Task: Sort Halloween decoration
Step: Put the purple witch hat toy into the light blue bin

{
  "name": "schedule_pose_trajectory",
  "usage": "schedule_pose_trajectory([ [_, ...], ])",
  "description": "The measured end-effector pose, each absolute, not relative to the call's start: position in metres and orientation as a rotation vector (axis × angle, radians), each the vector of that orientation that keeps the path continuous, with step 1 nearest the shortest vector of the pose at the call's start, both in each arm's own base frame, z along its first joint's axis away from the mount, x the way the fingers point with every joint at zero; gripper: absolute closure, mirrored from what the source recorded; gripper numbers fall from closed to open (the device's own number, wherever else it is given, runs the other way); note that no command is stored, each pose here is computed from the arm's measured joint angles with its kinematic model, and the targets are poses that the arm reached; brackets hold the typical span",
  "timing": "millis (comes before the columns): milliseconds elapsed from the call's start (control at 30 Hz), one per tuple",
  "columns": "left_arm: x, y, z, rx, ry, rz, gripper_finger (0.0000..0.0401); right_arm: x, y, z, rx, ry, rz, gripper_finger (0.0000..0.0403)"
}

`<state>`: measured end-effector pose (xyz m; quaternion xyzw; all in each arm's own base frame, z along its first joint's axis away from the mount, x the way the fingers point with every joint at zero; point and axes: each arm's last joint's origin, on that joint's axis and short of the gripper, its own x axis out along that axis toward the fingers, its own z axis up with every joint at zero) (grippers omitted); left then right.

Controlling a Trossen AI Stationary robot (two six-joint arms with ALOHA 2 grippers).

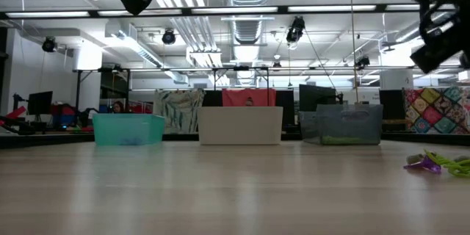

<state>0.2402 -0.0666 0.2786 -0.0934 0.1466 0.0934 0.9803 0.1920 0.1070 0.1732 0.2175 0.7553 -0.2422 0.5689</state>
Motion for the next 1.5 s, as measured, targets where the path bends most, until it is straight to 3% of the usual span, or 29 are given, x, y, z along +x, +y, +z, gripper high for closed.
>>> schedule_pose_trajectory([
  [500, 0.240, -0.067, 0.279, -0.188, 0.293, 0.188, 0.0324, 0.188, 0.108, 0.162, 0.491, 1.809, -0.569, 0.0243],
  [1000, 0.244, -0.068, 0.275, -0.176, 0.305, 0.189, 0.0324, 0.197, 0.110, 0.150, 0.415, 1.724, -0.617, 0.0242],
  [1333, 0.259, -0.073, 0.257, -0.148, 0.345, 0.193, 0.0324, 0.202, 0.111, 0.167, 0.393, 1.686, -0.568, 0.0239],
  [1500, 0.261, -0.074, 0.254, -0.138, 0.355, 0.193, 0.0324, 0.199, 0.105, 0.172, 0.374, 1.695, -0.649, 0.0239],
])
